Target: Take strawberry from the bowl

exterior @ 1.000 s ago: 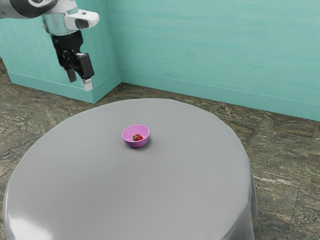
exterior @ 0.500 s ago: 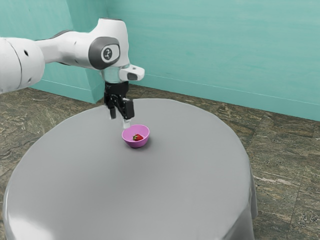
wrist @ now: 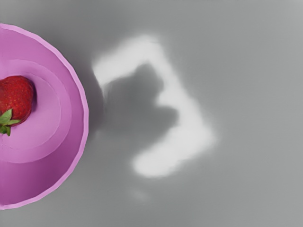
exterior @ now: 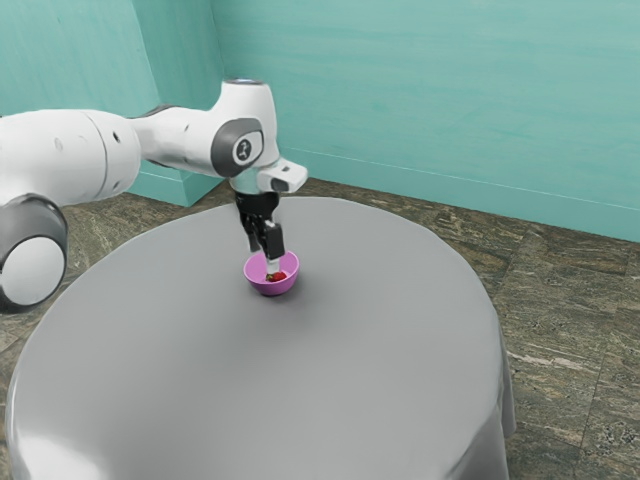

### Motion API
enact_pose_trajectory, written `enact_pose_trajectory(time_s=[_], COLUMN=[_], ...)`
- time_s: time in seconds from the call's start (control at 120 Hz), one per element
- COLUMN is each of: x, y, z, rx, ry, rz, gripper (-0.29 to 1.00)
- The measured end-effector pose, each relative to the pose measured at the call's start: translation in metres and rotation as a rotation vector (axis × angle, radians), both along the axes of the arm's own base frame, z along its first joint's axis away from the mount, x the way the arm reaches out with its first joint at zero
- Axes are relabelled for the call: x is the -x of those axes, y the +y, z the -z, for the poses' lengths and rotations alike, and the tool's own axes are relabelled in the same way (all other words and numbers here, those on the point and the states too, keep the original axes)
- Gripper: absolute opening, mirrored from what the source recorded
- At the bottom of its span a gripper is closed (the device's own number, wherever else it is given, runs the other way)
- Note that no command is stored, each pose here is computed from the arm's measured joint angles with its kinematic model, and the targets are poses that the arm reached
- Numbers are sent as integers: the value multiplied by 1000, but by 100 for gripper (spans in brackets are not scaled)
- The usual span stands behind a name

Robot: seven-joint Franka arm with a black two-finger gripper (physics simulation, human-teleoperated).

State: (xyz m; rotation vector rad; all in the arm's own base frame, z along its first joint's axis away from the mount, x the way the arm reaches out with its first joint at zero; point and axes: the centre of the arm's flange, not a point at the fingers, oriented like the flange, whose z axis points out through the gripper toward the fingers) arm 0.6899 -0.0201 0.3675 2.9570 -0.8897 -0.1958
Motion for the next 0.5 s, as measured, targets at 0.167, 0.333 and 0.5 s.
enact_pose_trajectory(time_s=[0.167,0.333,0.5], x=[-11,-36,-40], y=[12,23,33], z=[14,24,37], rx=[15,22,35], ry=[-33,-89,-93], rz=[39,80,108], gripper=[59,53,51])
